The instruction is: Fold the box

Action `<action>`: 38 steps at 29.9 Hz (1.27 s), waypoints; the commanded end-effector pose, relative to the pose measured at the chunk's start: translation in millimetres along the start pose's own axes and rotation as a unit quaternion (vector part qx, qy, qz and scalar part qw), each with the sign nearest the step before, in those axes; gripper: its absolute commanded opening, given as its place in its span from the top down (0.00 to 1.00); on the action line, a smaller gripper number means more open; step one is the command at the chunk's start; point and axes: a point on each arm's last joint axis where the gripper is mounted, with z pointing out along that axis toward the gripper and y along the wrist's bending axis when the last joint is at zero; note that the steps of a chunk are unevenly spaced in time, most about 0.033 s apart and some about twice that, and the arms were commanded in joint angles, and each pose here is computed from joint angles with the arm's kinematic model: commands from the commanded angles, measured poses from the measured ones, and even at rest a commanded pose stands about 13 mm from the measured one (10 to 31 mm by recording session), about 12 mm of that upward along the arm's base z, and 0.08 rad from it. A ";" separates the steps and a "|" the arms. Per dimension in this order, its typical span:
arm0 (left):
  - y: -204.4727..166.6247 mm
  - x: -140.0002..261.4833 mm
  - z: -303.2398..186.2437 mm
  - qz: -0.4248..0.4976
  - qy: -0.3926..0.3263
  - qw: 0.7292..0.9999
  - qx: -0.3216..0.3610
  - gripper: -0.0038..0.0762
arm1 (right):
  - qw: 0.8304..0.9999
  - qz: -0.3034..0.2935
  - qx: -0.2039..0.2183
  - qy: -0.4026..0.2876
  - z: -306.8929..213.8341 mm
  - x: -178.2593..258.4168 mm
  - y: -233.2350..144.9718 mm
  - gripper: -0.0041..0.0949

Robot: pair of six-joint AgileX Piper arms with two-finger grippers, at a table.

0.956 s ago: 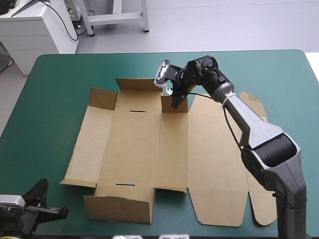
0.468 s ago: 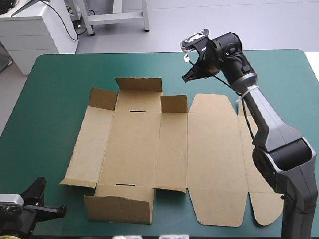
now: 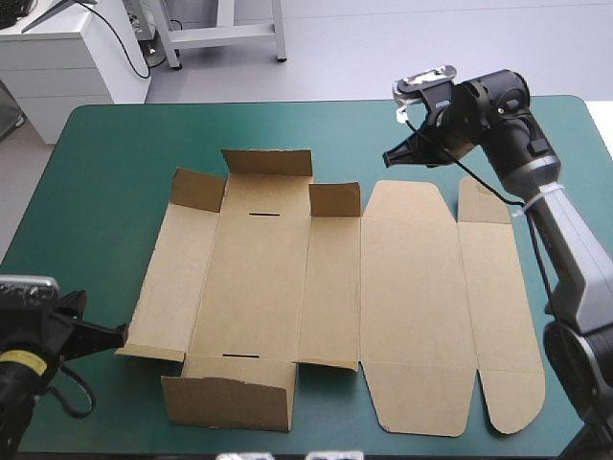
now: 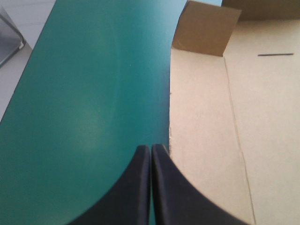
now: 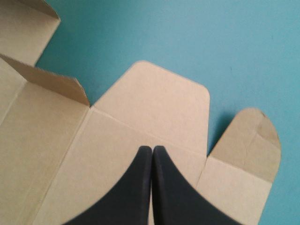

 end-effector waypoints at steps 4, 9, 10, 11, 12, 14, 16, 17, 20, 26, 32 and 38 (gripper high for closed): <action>4.6 -41.3 46.7 0.051 0.096 0.993 -0.042 0.96 | 0.998 0.027 0.029 -0.042 -40.7 43.2 -23.1 0.98; 3.4 -52.9 84.6 0.068 0.180 0.980 -0.052 0.96 | 0.998 0.045 0.028 -0.042 -42.9 81.1 -27.9 0.98; 2.5 -54.4 91.0 0.069 0.187 0.979 -0.051 0.96 | 0.998 0.045 0.027 -0.043 -43.2 88.5 -26.8 0.98; 2.0 -55.5 95.5 0.070 0.193 0.977 -0.050 0.96 | 0.998 0.045 0.026 -0.047 -43.3 93.9 -25.9 0.98; 0.9 -56.6 101.9 0.070 0.201 0.976 -0.048 0.96 | 0.997 0.046 0.024 -0.048 -43.0 101.1 -24.6 0.98; -0.7 -57.6 110.0 0.069 0.207 0.975 -0.044 0.96 | 0.998 0.047 0.022 -0.047 -43.0 114.1 -22.7 0.98; -2.4 -59.2 115.2 0.056 0.197 0.978 -0.041 0.96 | 0.998 0.047 0.021 -0.040 -40.7 127.6 -21.0 0.98; -3.3 -59.9 116.9 0.052 0.192 0.979 -0.038 0.96 | 0.998 0.047 0.021 -0.037 -39.2 134.0 -20.3 0.98; -1.0 -61.1 120.4 0.035 0.196 0.980 -0.032 0.95 | 0.998 0.050 0.015 -0.028 -34.7 150.9 -17.3 0.98; 34.5 -51.9 134.2 -0.080 0.246 0.963 0.072 0.94 | 0.996 0.073 -0.014 -0.041 -32.2 175.8 -9.0 0.98; 49.1 -42.3 161.7 -0.183 0.265 0.913 0.250 0.94 | 0.995 0.083 -0.032 -0.048 -40.0 197.4 -3.0 0.98; 55.8 -34.4 188.7 -0.194 0.311 0.891 0.270 0.94 | 0.992 0.097 -0.055 -0.066 -58.0 217.9 3.8 0.98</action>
